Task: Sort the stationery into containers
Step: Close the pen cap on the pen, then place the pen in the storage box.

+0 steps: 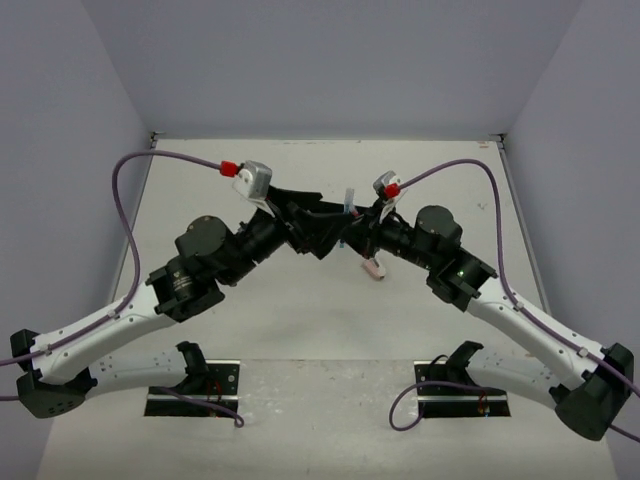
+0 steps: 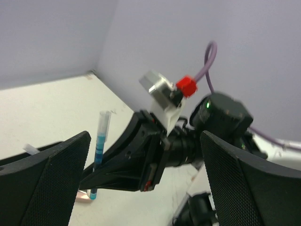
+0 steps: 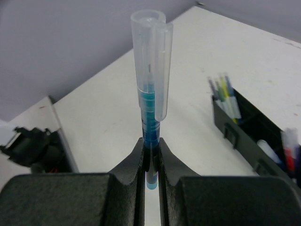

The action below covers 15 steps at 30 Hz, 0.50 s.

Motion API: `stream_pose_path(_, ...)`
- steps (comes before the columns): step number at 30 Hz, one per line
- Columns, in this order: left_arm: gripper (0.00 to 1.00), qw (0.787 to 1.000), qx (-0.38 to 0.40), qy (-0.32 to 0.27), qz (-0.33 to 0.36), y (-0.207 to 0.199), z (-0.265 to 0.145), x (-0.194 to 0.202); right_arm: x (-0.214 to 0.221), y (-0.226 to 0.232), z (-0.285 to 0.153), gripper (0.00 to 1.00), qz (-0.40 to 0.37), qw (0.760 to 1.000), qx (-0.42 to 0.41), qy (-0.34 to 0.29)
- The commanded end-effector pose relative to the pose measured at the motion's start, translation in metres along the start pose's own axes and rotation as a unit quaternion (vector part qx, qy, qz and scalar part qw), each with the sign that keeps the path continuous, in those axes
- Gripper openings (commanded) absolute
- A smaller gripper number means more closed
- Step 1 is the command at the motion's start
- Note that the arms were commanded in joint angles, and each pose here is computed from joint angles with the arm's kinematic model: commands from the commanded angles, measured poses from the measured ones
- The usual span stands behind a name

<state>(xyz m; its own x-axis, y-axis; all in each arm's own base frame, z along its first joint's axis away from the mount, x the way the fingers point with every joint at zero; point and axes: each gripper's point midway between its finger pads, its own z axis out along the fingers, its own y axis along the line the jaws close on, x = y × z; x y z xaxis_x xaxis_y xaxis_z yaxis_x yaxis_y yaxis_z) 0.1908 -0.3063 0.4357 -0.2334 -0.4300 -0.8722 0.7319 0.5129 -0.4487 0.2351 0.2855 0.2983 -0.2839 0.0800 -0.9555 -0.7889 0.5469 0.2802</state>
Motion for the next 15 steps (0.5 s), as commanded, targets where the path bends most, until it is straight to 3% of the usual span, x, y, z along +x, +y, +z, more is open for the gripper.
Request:
stream_pose_path(1,1.0,0.983,-0.179,-0.049,-0.014,0.052,-0.021,-0.044,0.004,-0.09,0.01,0.0,-0.036,0.989,0.144,-0.006)
stream_pose_path(8,1.0,0.99,-0.138,-0.033,0.006,0.056,-0.055,-0.02,0.011,-0.169,0.028,0.0,-0.058,0.973,0.221,0.009)
stream_pose_path(15,1.0,0.992,-0.126,0.003,0.019,0.059,-0.072,-0.003,0.041,-0.206,0.051,0.0,-0.054,0.969,0.236,0.054)
